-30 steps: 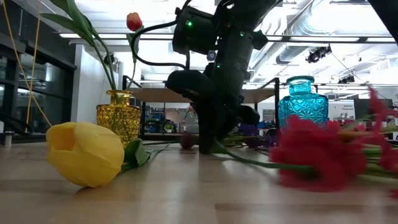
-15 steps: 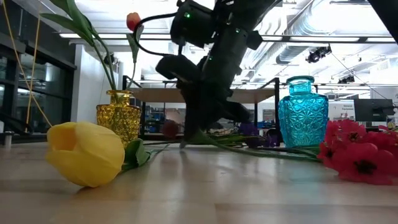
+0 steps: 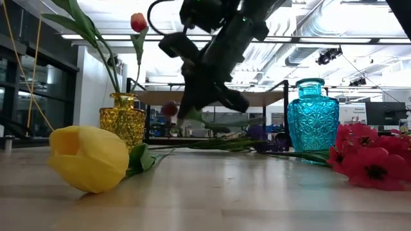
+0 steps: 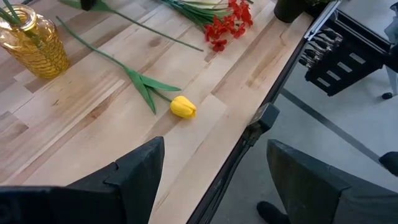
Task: Pick and place flowers into a vace then onto a shelf
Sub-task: Put the dark red tulip into the yellow vase
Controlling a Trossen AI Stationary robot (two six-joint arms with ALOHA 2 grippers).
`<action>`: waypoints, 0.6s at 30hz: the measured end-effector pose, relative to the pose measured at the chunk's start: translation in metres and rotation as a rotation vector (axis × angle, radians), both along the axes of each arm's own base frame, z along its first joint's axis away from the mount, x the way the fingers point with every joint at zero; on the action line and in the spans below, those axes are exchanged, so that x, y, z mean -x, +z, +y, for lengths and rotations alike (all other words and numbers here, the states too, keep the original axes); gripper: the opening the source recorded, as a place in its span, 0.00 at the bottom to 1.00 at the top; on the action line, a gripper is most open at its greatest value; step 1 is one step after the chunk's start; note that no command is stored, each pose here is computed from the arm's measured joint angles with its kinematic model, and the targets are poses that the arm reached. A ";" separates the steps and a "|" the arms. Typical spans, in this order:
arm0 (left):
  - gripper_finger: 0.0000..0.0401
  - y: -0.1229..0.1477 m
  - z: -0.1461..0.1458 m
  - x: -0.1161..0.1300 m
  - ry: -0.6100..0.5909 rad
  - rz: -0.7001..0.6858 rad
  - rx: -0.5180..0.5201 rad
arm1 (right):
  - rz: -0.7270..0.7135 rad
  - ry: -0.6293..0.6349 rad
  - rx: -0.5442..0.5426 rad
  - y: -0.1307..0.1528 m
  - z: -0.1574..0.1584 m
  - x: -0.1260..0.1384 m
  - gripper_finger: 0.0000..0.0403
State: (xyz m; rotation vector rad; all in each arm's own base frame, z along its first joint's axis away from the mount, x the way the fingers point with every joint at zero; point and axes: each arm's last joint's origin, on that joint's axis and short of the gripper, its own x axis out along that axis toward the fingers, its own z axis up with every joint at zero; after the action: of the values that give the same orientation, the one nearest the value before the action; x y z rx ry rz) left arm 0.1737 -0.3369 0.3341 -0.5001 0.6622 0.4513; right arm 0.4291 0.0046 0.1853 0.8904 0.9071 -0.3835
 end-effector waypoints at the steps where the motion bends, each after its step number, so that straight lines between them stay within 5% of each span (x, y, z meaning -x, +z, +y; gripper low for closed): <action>1: 0.79 0.000 0.000 0.000 0.000 -0.001 0.001 | -0.005 -0.002 0.003 0.003 0.000 0.001 0.01; 18: 0.79 0.000 -0.003 -0.001 -0.002 -0.008 0.036 | -0.145 -0.090 0.068 0.053 -0.018 0.013 0.03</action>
State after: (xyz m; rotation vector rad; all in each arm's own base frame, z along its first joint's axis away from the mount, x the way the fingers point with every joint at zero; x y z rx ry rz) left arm 0.1747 -0.3400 0.3344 -0.5348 0.6638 0.4355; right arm 0.4166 -0.0138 0.2379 0.8866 0.7188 -0.4199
